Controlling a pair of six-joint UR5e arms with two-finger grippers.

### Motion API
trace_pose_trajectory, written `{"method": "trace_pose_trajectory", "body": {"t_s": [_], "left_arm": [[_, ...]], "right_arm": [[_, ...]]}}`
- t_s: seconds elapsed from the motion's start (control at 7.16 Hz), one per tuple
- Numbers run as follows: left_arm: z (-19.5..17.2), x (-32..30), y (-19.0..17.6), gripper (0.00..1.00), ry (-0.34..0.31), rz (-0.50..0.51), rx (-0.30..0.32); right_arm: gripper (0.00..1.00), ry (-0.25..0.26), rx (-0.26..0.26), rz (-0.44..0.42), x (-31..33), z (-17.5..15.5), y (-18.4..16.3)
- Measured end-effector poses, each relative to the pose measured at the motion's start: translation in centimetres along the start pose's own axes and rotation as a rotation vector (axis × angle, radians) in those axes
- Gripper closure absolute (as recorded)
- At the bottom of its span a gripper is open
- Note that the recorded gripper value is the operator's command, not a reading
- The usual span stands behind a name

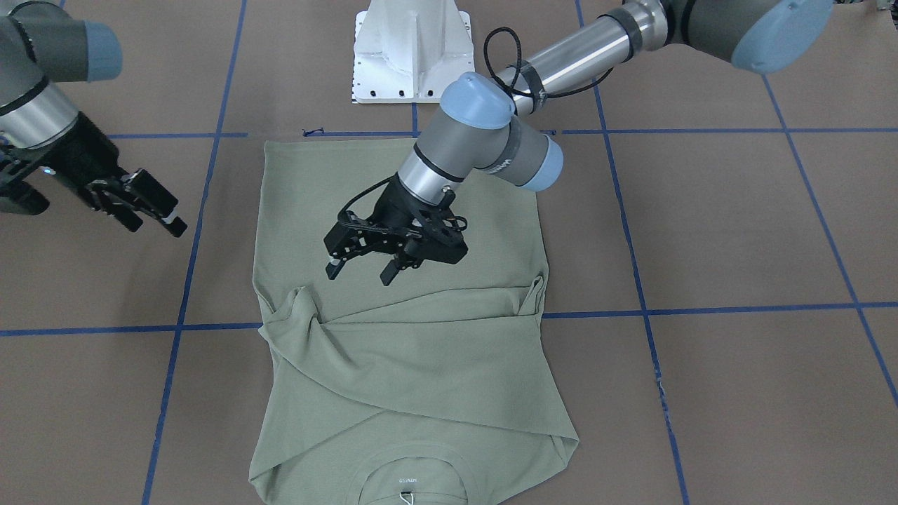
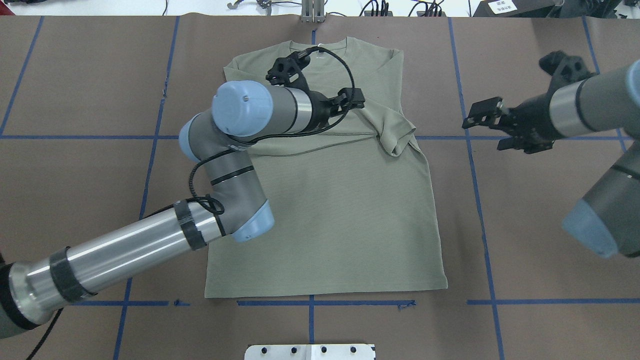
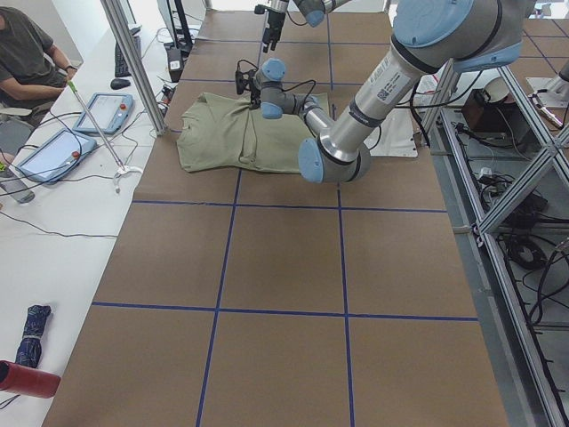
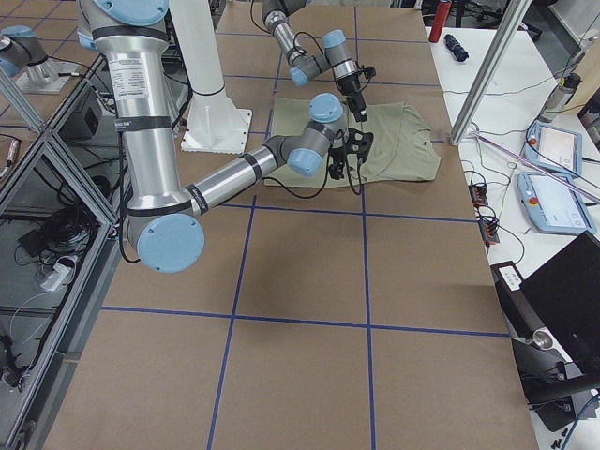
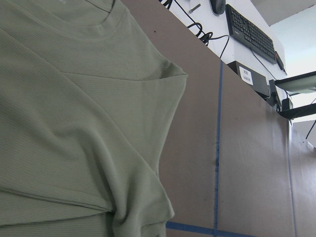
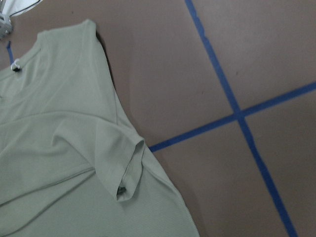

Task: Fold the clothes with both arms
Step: 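Release the sleeve with the left gripper while the right gripper moves to the hem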

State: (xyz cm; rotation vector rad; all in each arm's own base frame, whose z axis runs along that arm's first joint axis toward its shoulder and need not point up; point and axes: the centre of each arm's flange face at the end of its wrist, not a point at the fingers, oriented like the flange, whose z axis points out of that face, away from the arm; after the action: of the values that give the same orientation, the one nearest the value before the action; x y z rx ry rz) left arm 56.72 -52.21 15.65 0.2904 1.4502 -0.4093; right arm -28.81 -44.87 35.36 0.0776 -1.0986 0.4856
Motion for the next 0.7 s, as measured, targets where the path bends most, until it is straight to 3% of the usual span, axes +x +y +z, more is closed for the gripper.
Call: {"method": "trace_pose_trajectory", "body": {"t_s": [0.42, 0.7], "left_arm": [[-5.8, -8.0, -1.4, 0.02, -0.036, 0.056, -0.011], [-8.1, -8.9, -1.6, 0.02, -0.023, 0.119, -0.014]], "right_arm": [[0.02, -0.005, 0.090, 0.066, -0.4, 3.3, 14.7], [0.16, -0.008, 0.129, 0.111, 0.3, 4.0, 20.9]]}}
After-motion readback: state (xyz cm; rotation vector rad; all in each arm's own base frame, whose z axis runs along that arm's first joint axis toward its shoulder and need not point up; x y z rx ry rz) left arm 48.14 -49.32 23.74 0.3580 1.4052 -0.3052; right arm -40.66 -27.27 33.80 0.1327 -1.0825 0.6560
